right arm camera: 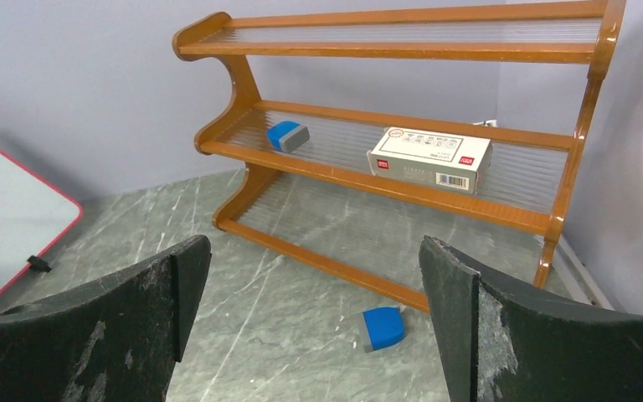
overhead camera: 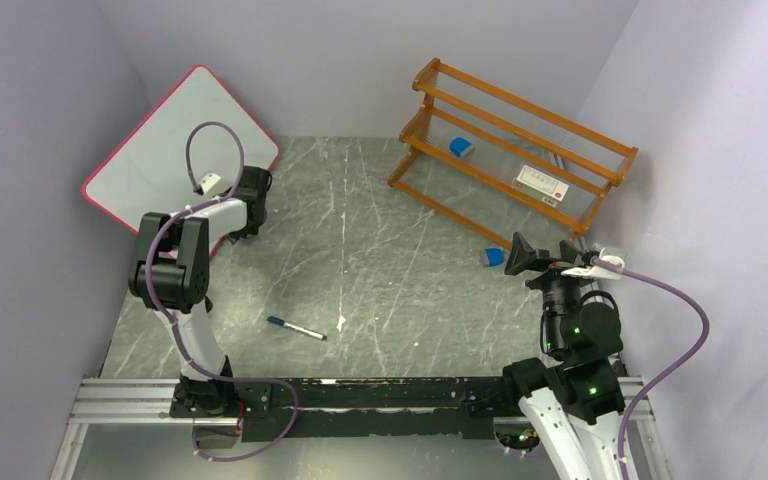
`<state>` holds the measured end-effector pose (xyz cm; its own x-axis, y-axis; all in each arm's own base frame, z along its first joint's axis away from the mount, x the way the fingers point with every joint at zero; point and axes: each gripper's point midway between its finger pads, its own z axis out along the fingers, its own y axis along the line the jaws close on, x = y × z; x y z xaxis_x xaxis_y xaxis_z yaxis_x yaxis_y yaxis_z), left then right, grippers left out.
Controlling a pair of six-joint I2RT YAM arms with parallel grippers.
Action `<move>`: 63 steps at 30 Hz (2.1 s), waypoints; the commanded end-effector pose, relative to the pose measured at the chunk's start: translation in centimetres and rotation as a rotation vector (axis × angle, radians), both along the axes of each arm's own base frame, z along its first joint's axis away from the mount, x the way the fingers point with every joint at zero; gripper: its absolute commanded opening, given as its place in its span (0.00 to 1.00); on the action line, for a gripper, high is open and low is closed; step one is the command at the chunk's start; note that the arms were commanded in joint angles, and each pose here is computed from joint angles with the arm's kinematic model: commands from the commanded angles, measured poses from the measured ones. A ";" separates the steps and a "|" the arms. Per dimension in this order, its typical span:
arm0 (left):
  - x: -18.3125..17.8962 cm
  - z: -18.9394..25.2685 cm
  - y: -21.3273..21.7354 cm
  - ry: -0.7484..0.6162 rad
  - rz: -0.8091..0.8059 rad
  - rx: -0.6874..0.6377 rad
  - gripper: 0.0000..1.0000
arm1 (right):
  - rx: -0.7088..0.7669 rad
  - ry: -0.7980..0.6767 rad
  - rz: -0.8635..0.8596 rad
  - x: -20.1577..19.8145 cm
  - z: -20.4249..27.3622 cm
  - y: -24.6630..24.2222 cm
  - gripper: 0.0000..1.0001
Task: Write a sentence on the whiteboard
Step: Move the whiteboard to the center of the board.
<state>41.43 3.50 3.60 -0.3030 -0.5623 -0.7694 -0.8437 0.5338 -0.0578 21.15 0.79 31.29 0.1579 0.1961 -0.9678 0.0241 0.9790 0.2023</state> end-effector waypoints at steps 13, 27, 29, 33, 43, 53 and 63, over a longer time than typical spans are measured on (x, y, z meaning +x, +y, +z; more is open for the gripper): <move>0.7 -1.7 0.8 0.017 -0.021 -0.018 0.06 | -0.013 -0.015 0.001 0.1 0.0 0.1 1.00; -4.1 -2.0 -6.2 0.055 -0.300 -0.122 0.05 | -0.012 -0.024 0.020 0.0 0.2 0.4 1.00; -5.1 -1.8 -7.5 0.041 -0.335 -0.150 0.05 | -0.012 -0.029 0.028 -0.1 0.3 0.5 1.00; -7.3 -2.1 -10.7 0.045 -0.434 -0.190 0.05 | -0.013 -0.040 0.042 -0.2 0.5 0.7 1.00; -11.6 -2.4 -17.7 0.051 -0.653 -0.219 0.05 | -0.013 -0.041 0.059 -0.3 0.5 1.0 1.00; -16.0 -2.5 -23.7 0.039 -0.761 -0.263 0.05 | -0.021 -0.030 0.072 -0.2 0.4 1.3 1.00; -20.1 -2.8 -27.6 0.028 -0.707 -0.275 0.05 | -0.024 -0.027 0.086 -0.2 0.3 1.5 1.00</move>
<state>23.79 -22.27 1.66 -0.6660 -0.3071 -0.6798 -0.2361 0.9512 -0.1985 20.90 1.90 31.73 0.1688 0.2007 -0.9650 -0.0441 0.9796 0.1960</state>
